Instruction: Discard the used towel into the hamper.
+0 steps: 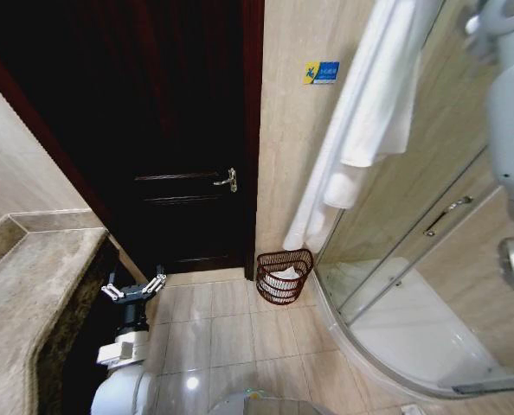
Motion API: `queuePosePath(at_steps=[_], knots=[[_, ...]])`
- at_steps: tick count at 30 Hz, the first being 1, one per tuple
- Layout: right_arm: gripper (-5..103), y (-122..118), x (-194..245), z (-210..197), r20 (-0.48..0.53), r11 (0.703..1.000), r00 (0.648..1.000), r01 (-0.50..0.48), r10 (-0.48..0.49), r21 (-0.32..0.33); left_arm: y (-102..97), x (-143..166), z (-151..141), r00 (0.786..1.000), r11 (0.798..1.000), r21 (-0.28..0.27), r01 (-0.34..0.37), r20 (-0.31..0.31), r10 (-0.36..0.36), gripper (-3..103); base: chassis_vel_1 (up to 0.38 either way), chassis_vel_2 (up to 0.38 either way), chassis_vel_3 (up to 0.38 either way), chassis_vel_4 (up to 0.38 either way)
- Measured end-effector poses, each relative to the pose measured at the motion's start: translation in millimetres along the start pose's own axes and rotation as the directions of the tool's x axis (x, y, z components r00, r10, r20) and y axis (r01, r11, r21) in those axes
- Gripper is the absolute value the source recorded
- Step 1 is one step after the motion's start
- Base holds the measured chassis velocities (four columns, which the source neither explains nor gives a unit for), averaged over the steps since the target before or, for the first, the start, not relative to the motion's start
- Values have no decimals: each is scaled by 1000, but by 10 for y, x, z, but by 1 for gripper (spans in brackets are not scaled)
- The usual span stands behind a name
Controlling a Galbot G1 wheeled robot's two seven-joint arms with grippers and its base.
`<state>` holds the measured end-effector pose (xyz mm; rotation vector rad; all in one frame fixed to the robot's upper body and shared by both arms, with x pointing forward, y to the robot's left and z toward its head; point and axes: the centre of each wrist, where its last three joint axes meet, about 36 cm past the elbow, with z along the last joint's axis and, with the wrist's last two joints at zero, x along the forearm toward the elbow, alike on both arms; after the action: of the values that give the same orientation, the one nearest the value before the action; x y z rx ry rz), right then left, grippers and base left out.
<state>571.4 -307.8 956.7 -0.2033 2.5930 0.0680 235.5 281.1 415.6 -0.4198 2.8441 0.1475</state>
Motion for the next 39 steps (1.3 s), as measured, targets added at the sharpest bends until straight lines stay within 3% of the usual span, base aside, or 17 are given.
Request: queuePosePath(at_steps=[7, 15, 21, 23, 30, 39], knots=[[4, 46, 49, -24, 6, 1000, 1000, 13, -13, 7, -10, -17, 42, 1000, 1000, 3, -2, -4, 2, 100, 0, 0, 0, 0], [4, 117, 137, 504, -54, 1000, 998, 18, -18, -1, -24, -10, 44, 1000, 1000, 4, -5, -3, 5, 100, 0, 0, 0, 0], [4, -32, 316, 800, -86, 1000, 996, 4, -3, 10, -19, 5, 43, 1000, 1000, 3, -2, 3, 2, 100, 0, 0, 0, 0], [4, -182, 388, 924, -96, 1000, 995, -9, 11, 30, -30, 10, 44, 1000, 1000, 2, -3, 3, 3, 100, 0, 0, 0, 0], [4, -344, 382, 986, -81, 999, 996, -25, 28, 41, -104, 9, 46, 1000, 1000, 1, -10, 6, 10, 100, 0, 0, 0, 0], [4, -54, 492, 1235, -96, 1000, 995, 30, -30, 1, -112, 37, 12, 1000, 1000, -5, -5, 7, 5, 100, 0, 0, 0, 0]])
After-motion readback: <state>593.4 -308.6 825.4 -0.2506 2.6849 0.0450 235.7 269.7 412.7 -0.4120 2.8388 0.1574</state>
